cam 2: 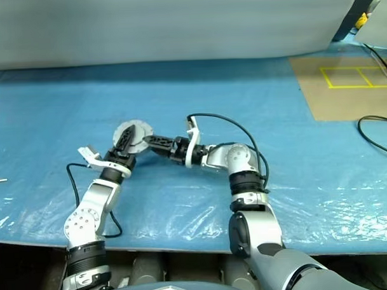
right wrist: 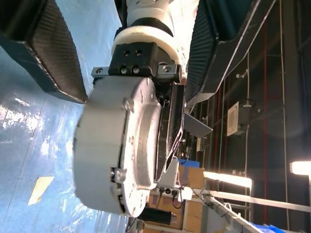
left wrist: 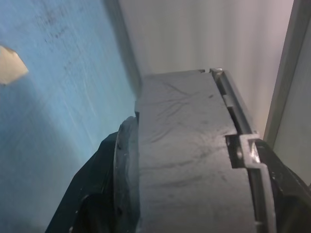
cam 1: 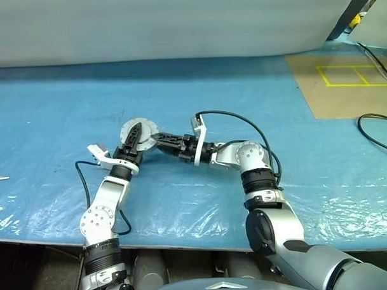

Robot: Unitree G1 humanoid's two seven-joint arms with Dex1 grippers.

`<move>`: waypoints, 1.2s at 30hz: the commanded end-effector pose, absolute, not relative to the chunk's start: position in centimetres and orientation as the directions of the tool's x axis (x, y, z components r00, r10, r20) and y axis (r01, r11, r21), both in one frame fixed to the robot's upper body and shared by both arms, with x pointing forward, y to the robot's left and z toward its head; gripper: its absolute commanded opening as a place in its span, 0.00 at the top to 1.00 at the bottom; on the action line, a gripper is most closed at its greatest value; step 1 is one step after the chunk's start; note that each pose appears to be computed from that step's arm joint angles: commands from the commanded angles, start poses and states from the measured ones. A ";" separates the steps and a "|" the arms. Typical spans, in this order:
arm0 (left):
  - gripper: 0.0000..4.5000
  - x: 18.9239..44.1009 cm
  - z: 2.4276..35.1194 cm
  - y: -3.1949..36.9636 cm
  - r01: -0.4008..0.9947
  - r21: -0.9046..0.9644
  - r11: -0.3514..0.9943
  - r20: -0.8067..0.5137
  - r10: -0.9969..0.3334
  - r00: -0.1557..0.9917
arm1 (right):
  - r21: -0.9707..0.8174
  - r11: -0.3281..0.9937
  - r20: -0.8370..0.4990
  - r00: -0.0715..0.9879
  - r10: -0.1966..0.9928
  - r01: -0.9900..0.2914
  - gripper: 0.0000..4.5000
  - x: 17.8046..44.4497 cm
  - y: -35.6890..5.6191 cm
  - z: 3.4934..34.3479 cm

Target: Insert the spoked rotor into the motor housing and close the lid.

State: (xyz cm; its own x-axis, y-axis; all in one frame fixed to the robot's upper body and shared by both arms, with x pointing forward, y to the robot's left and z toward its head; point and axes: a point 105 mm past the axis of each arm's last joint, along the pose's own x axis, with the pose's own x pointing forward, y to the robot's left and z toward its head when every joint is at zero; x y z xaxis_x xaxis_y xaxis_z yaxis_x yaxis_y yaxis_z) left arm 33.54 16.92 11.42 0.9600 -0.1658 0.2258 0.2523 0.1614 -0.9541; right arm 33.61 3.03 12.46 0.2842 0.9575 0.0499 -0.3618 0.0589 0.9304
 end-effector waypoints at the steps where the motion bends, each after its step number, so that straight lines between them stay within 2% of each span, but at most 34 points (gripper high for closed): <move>1: 0.35 34.0 13.8 18.6 0.317 -0.941 0.118 0.310 -0.073 0.948 | 0.912 -0.023 0.142 0.263 0.954 -0.410 0.29 33.7 4.2 15.1; 5: 0.35 34.5 12.9 23.5 0.227 -0.959 0.170 0.256 0.171 0.952 | 0.906 -0.028 0.157 0.274 0.949 -0.423 0.29 33.9 3.9 15.4; 9: 0.35 34.9 11.8 26.5 0.129 -0.954 0.271 0.210 0.297 0.931 | 0.899 -0.034 0.168 0.272 0.948 -0.436 0.29 33.9 3.9 15.7; 17: 0.35 36.7 8.3 27.7 -0.050 -0.922 0.384 0.093 0.343 0.935 | 0.891 -0.057 0.192 0.259 0.947 -0.451 0.29 33.6 4.1 16.2; 25: 0.35 36.1 6.5 29.0 -0.202 -0.848 0.490 0.024 0.416 0.909 | 0.888 -0.049 0.191 0.270 0.944 -0.457 0.29 33.8 3.9 16.2; 26: 0.24 35.9 6.5 29.1 -0.209 -0.845 0.492 0.023 0.425 0.905 | 0.888 -0.047 0.190 0.271 0.944 -0.458 0.29 33.8 3.9 16.2; 30: 0.01 35.1 6.5 30.5 -0.260 -0.827 0.499 0.026 0.496 0.868 | 0.886 -0.036 0.179 0.269 0.946 -0.463 0.29 33.8 4.0 16.0; 33: 0.01 33.9 6.9 32.5 -0.339 -0.805 0.486 0.033 0.607 0.794 | 0.883 -0.032 0.176 0.265 0.948 -0.469 0.29 33.7 4.0 15.9; 36: 0.01 33.2 7.4 33.4 -0.392 -0.758 0.521 0.044 0.641 0.766 | 0.871 -0.013 0.159 0.257 0.953 -0.490 0.29 33.6 4.1 15.7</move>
